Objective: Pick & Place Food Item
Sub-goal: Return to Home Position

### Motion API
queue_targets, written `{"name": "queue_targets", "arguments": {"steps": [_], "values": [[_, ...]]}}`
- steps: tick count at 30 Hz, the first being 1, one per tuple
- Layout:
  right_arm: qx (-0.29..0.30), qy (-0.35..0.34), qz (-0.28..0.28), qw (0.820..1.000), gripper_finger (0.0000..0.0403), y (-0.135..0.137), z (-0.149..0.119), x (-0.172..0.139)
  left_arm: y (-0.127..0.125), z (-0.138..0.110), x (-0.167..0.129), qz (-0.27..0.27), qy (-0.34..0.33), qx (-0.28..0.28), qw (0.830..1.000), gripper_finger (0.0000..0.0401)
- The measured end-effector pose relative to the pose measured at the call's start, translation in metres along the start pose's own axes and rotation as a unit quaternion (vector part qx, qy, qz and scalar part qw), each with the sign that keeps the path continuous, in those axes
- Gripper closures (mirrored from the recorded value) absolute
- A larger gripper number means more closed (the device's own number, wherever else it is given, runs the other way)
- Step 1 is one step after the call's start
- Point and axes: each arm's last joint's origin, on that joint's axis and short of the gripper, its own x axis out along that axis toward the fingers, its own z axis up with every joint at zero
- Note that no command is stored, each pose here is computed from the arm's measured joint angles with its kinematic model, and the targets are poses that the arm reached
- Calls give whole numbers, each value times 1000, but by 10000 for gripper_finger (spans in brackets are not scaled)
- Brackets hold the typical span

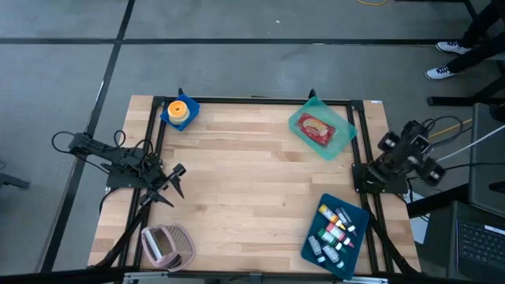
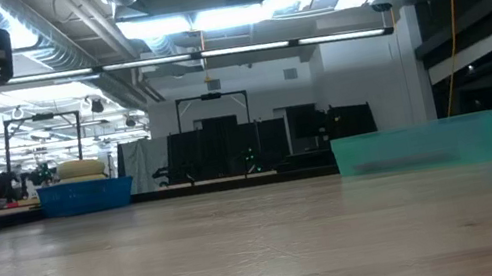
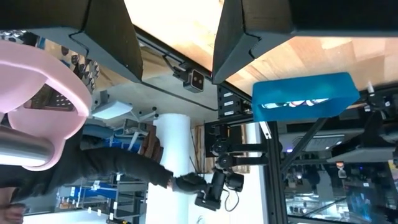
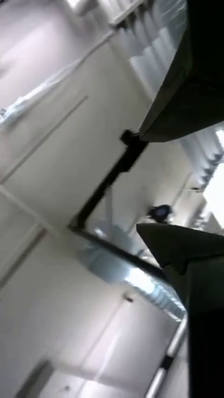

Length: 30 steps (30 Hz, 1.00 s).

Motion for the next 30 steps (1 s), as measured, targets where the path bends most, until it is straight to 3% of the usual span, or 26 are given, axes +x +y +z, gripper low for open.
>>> {"name": "queue_targets", "arguments": {"steps": [4, 7, 9, 13, 15, 19, 23, 30], "values": [[-5, 111, -16, 994, 181, -3, -22, -3, 0, 0, 0, -5, -1, 0, 1000, 212], [-24, 224, -44, 973, 181, -5, -43, -10, 0, 0, 0, -5, -2, 1, 1000, 212], [-41, 318, -81, 944, 181, -8, -59, -20, 0, 0, 0, -5, -2, 1, 1000, 212], [-91, 470, -178, 860, 181, -14, -79, -45, -1, 0, 0, -15, -2, 0, 1000, 212], [-106, 500, -192, 838, 181, -15, -83, -51, -1, 0, 0, -16, -1, -2, 1000, 212], [-72, 540, -130, 828, 181, -11, -87, -58, -1, 0, 0, -16, -1, 0, 1000, 212], [-35, 608, -88, 788, 181, -6, -94, -72, -1, 0, 0, -16, -1, 1, 1000, 212], [-41, 619, -98, 778, 181, -9, -96, -73, -1, 0, 0, -16, -2, -7, 1000, 212]]}}
